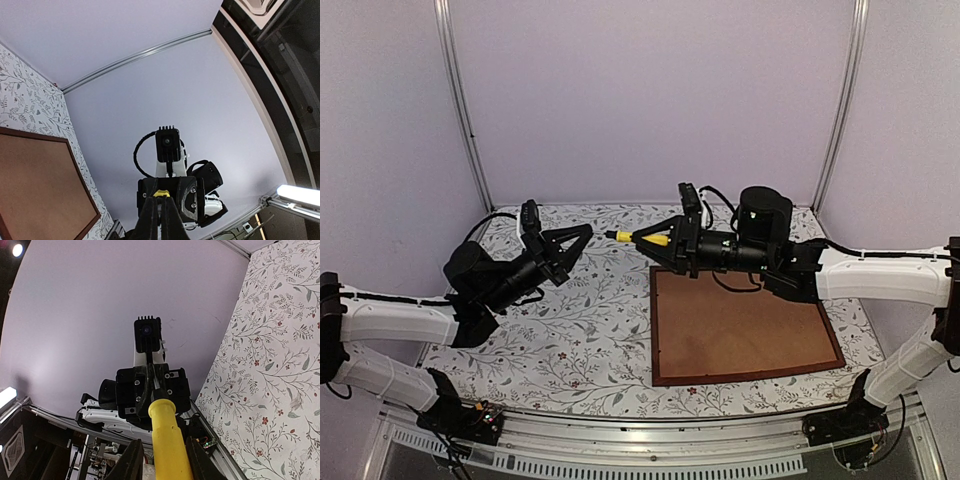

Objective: Take the photo out of the frame
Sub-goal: Pass from the left arm to the right, then hold the photo frame at the center of the board.

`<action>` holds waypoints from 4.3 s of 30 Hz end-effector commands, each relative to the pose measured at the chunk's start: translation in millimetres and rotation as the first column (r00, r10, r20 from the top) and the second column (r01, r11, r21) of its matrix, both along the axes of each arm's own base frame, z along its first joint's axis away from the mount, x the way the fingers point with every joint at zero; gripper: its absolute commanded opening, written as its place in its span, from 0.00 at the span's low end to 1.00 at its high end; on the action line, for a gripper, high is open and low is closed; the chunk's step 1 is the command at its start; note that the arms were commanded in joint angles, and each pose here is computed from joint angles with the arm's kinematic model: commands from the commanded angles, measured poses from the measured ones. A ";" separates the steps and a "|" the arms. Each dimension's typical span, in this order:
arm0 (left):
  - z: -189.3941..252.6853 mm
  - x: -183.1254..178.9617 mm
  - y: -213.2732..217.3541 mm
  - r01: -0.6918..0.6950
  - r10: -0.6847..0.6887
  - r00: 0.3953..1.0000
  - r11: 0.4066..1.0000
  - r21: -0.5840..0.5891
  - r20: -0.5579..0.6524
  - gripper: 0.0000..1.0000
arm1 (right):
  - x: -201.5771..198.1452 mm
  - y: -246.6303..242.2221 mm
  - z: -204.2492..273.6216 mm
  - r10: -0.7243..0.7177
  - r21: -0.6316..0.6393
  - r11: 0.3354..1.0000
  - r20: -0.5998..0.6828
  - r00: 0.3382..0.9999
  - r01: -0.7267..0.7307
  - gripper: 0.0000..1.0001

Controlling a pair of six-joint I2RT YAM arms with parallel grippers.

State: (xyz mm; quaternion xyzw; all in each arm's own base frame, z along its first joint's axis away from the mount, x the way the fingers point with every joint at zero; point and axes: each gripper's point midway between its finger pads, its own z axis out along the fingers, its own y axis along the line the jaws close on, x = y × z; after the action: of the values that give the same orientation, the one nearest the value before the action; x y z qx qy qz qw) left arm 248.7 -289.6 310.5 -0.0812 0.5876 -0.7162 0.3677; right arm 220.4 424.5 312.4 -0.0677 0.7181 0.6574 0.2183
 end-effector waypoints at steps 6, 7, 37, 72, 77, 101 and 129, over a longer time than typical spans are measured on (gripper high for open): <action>7.3 -6.7 -2.5 0.012 -0.012 0.999 1.000 0.005 0.034 0.00 | 2.5 -0.5 5.7 -0.024 0.011 1.000 0.023 0.999 0.024 0.25; 7.4 -7.0 -2.5 0.013 -0.013 0.999 1.000 0.005 0.034 0.00 | 2.1 -0.2 5.3 -0.022 0.010 1.000 0.022 1.000 0.022 0.24; -38.1 4.0 1.8 -0.048 0.070 0.996 0.935 0.350 -0.051 0.62 | 20.1 -63.1 -34.6 -0.104 -0.189 0.976 0.011 0.995 0.104 0.00; -262.2 -48.2 -103.3 0.567 -0.229 0.815 0.509 0.648 -0.533 0.32 | -29.5 -137.2 -208.3 0.004 -0.491 0.858 -0.283 0.959 -0.148 0.00; -271.9 -54.3 -107.4 0.590 -0.243 0.799 0.491 0.641 -0.550 0.29 | -28.2 -137.0 -221.1 0.000 -0.509 0.846 -0.296 0.955 -0.158 0.00; -289.7 -60.0 -115.9 0.630 -0.270 0.771 0.455 0.630 -0.577 0.14 | -19.9 -125.5 -235.5 -0.006 -0.488 0.856 -0.343 0.939 -0.173 0.00; -297.8 -63.8 -118.3 0.645 -0.274 0.759 0.437 0.626 -0.590 0.07 | -23.4 -108.4 -230.3 0.012 -0.496 0.847 -0.345 0.938 -0.193 0.00</action>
State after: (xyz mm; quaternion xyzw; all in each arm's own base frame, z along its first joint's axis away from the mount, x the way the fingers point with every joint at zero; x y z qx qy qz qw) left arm 191.4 -399.3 20.7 0.0995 0.9050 -0.4130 0.0239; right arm 195.3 305.4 75.3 -0.0422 0.8936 0.4460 0.0287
